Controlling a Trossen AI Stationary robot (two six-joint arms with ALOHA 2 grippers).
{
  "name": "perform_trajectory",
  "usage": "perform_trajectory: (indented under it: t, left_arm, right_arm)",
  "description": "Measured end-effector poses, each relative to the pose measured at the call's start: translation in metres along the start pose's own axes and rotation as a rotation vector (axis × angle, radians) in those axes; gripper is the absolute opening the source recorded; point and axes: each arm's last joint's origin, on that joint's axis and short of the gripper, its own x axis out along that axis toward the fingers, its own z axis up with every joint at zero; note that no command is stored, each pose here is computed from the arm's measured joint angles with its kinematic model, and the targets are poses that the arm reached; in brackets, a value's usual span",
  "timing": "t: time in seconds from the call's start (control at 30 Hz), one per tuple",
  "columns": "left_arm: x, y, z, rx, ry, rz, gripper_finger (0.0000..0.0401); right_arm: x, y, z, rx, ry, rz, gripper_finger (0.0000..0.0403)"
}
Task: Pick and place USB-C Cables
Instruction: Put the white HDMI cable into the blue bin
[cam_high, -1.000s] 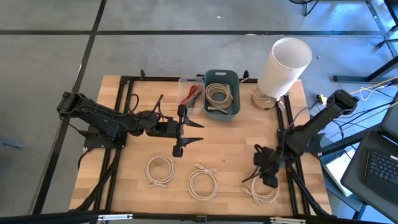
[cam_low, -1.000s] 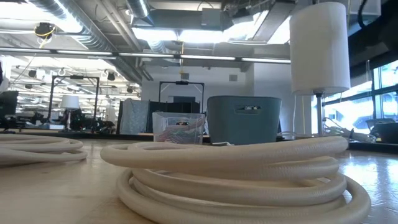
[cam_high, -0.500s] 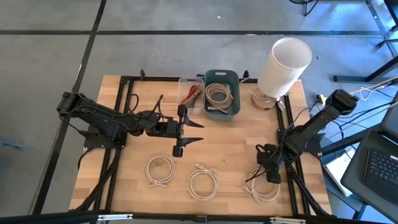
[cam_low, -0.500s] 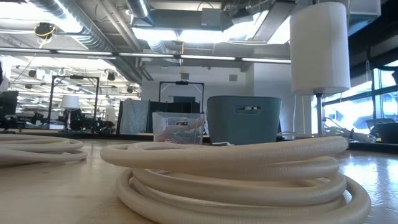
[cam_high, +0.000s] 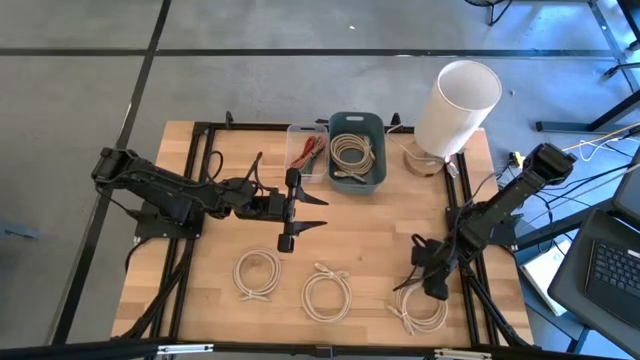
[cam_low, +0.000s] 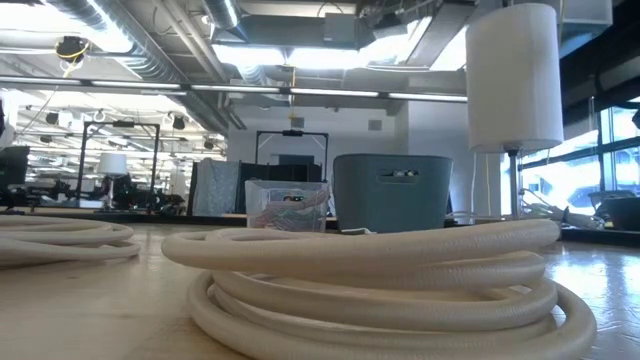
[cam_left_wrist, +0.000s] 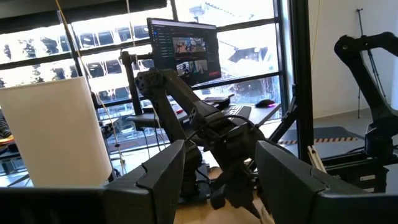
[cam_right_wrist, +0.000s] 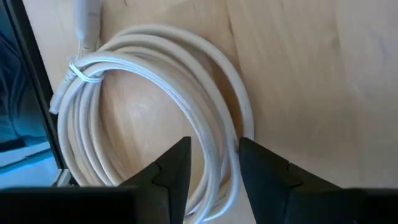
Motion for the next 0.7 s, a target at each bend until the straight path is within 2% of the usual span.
perform_trajectory:
  t: [0.2, 0.47, 0.53, 0.67, 0.7]
  left_arm:
    - [0.000, 0.000, 0.000, 0.000, 0.000, 0.000, 0.0191]
    - [0.000, 0.000, 0.000, 0.000, 0.000, 0.000, 0.0191]
    - [0.000, 0.000, 0.000, 0.000, 0.000, 0.000, 0.0191]
    - [0.000, 0.000, 0.000, 0.000, 0.000, 0.000, 0.0191]
    - [0.000, 0.000, 0.000, 0.000, 0.000, 0.000, 0.0191]
  right_arm:
    - [0.004, 0.002, -0.006, 0.038, 0.012, -0.022, 0.0136]
    - [0.016, 0.004, -0.008, 0.033, -0.048, -0.097, 0.0127]
    - [0.018, 0.002, -0.007, 0.033, -0.064, -0.116, 0.0107]
    - [0.018, 0.003, -0.006, 0.031, -0.089, -0.112, 0.0032]
    - [0.018, 0.003, -0.006, 0.031, -0.094, -0.109, 0.0025]
